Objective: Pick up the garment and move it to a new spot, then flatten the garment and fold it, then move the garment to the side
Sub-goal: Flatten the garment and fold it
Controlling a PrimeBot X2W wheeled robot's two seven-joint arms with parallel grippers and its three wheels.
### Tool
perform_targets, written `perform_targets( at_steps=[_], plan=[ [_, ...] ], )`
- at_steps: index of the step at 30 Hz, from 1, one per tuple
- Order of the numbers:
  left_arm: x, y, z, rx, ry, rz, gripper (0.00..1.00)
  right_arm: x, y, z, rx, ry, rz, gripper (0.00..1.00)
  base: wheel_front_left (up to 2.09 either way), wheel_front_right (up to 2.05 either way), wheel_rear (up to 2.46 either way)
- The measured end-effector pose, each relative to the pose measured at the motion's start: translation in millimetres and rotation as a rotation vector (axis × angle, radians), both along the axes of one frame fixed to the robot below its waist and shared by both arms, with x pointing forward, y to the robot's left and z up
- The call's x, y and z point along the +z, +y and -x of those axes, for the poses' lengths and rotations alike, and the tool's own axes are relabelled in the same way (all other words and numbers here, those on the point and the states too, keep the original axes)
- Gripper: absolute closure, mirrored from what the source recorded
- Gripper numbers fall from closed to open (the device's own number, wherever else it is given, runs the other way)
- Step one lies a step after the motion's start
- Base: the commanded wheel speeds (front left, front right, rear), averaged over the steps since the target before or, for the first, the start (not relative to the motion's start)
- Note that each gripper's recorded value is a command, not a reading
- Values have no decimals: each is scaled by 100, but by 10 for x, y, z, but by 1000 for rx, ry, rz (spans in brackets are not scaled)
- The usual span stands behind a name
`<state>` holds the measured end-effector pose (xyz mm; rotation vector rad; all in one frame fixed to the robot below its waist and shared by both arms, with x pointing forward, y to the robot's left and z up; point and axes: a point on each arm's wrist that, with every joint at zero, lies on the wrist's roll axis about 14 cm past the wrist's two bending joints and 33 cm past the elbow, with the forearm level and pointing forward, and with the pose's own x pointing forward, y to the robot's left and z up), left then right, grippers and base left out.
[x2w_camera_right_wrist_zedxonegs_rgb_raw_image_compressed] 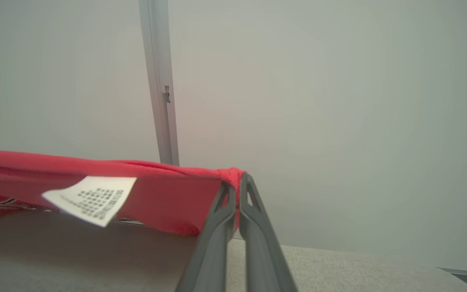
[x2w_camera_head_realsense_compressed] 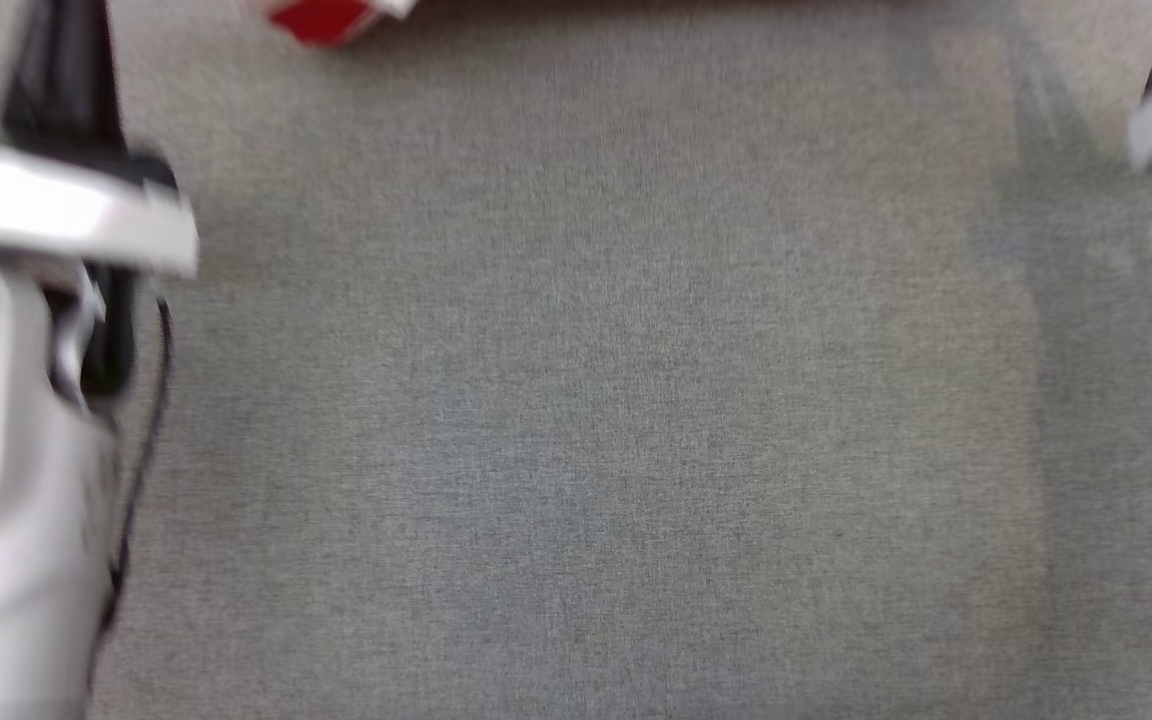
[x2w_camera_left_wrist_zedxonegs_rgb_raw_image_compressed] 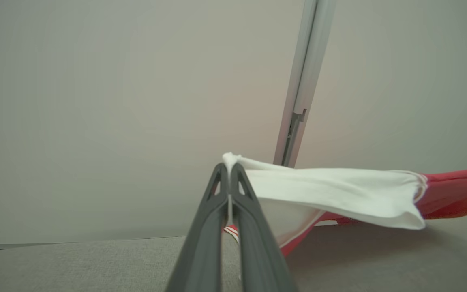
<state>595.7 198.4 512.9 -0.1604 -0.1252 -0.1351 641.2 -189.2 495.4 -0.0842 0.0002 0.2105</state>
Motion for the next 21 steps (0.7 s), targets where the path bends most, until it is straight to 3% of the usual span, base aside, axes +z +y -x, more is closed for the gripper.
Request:
perform_targets(
  at_steps=[2,3,8,16,21],
  plan=[
    [-200,28,466,10,55,64,100,-160,-79,369,-11,37,-24,100,0,0,0],
    [-200,28,466,10,55,64,100,-160,-79,369,-11,37,-24,100,0,0,0],
    [-561,-24,1256,15,196,153,100,-369,-163,1016,-28,95,-55,100,0,0,0],
    [-524,-193,2006,9,297,188,100,-441,-256,1851,-43,120,-40,100,0,0,0],
    [-490,-277,2352,5,354,272,100,-477,-409,2263,-95,134,-34,100,0,0,0]
  ],
)
